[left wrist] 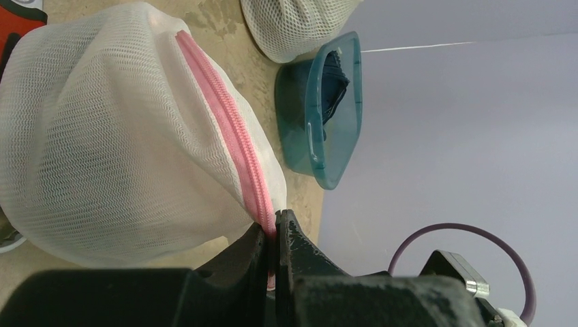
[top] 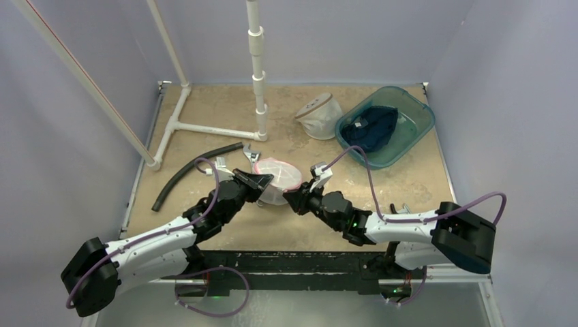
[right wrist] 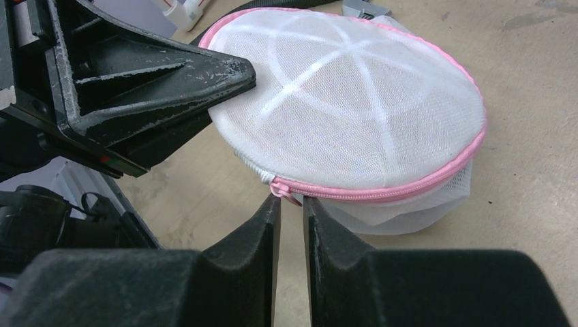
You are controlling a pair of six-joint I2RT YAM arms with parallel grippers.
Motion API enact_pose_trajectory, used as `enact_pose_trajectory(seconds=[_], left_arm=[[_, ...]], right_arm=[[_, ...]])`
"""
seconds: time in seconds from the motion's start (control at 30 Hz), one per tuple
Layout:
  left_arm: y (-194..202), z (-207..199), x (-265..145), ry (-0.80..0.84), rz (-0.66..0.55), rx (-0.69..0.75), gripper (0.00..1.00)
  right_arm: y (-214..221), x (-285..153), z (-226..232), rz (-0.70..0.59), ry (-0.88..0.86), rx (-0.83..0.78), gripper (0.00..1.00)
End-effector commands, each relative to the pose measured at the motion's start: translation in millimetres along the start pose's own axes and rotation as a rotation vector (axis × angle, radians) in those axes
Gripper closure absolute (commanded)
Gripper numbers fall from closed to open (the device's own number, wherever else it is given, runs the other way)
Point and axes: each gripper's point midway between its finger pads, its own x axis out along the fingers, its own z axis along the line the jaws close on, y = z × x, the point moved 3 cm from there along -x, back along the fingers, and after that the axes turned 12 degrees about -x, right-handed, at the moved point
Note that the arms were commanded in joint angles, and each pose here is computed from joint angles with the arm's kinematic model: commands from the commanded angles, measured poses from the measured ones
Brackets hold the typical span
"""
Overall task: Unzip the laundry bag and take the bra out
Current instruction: Unzip the laundry bag at the center of the board.
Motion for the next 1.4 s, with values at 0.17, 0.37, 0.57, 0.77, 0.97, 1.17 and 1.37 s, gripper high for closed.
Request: enact_pose_trajectory(seconds=[0.17,0.37,0.57,0.77,0.97,1.17,1.37], left_arm=[[0,-19,-6,0.062,0.013,-0.001,1.00],[0,-18,-7,0.058,0.014,0.004,1.00],[-1,-18,-9,0.059,0.016,0.009,1.00],[1,-22,-13,0.068,0.034,0.030,1.00],[4,-21,-15,0.056,0.058,0.065,1.00],[11,-19,-14,0.044,0.103,0.117,1.00],[30,-29,2,0.057,0.250,0.249,0.80]], right_arm=[[-25,2,6,-0.078,-0.008,0.012,1.00],[-23,-6,-2,-0.071,0.022,-0.005,1.00],[-19,-14,-17,-0.050,0.090,-0.044,1.00],[-10,-17,-34,-0.023,0.156,-0.070,1.00],[-9,-21,-51,-0.018,0.200,-0.073,1.00],[-14,-29,-63,-0.025,0.237,-0.065,1.00],[-30,-50,-66,-0.078,0.244,-0.061,1.00]])
